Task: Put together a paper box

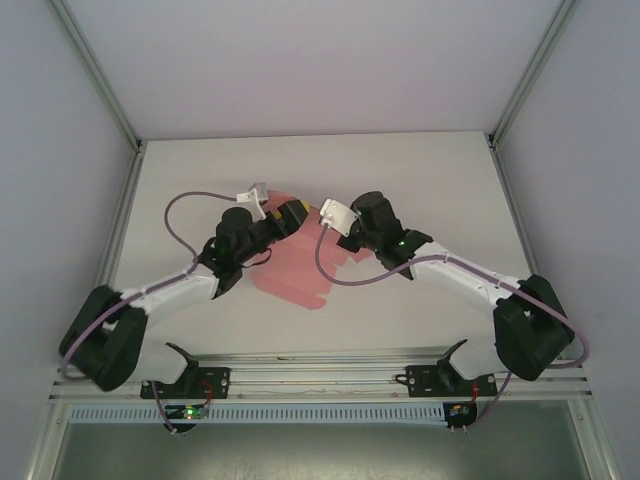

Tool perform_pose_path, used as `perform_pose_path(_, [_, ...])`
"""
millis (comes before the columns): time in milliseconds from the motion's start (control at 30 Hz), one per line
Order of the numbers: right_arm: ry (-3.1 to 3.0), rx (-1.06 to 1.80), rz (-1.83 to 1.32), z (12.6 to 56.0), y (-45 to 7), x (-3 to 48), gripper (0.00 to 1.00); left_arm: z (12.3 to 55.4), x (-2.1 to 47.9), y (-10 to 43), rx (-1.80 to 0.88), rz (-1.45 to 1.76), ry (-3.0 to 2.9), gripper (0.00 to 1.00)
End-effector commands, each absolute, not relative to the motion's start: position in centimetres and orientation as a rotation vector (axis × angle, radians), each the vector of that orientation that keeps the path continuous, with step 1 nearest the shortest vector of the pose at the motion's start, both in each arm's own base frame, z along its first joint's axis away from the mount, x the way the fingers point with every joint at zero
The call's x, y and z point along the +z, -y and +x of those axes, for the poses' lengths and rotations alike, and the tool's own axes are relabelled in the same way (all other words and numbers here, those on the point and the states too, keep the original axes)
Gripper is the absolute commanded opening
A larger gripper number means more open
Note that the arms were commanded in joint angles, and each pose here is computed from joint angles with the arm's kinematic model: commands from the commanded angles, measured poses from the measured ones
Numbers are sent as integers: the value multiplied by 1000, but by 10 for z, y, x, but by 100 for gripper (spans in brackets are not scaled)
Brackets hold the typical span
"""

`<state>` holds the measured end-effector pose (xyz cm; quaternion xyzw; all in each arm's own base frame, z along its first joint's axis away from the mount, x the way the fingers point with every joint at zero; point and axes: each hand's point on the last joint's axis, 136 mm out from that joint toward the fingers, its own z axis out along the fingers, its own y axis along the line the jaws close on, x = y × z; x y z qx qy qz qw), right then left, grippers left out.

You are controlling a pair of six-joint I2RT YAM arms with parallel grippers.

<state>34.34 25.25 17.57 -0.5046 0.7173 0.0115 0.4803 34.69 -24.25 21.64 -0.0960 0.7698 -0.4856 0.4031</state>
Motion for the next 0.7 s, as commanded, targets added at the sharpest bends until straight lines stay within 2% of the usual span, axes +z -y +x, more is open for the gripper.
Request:
perform_pose_path(0, [-1680,63,-1232,341,-252,190,0,320,169,201,-821,-179,-2203,91])
perform_pose_path(33, [-1682,64,-1228,341,-251,190,0,315,172,193,-782,-184,-2202,99])
perform_pose_path(67, [-1685,65,-1224,342,-249,190,0,311,174,185,-744,-188,-2197,100])
perform_pose_path(200, [-1691,61,-1232,341,-245,187,0,294,173,141,-507,-231,-2220,100])
perform_pose_path(400, [-1684,133,-1239,337,-244,187,0,285,145,88,-249,-345,-2331,100])
perform_pose_path(667, [-1668,189,-1250,331,-246,189,0,309,119,77,-249,-449,-2377,100])
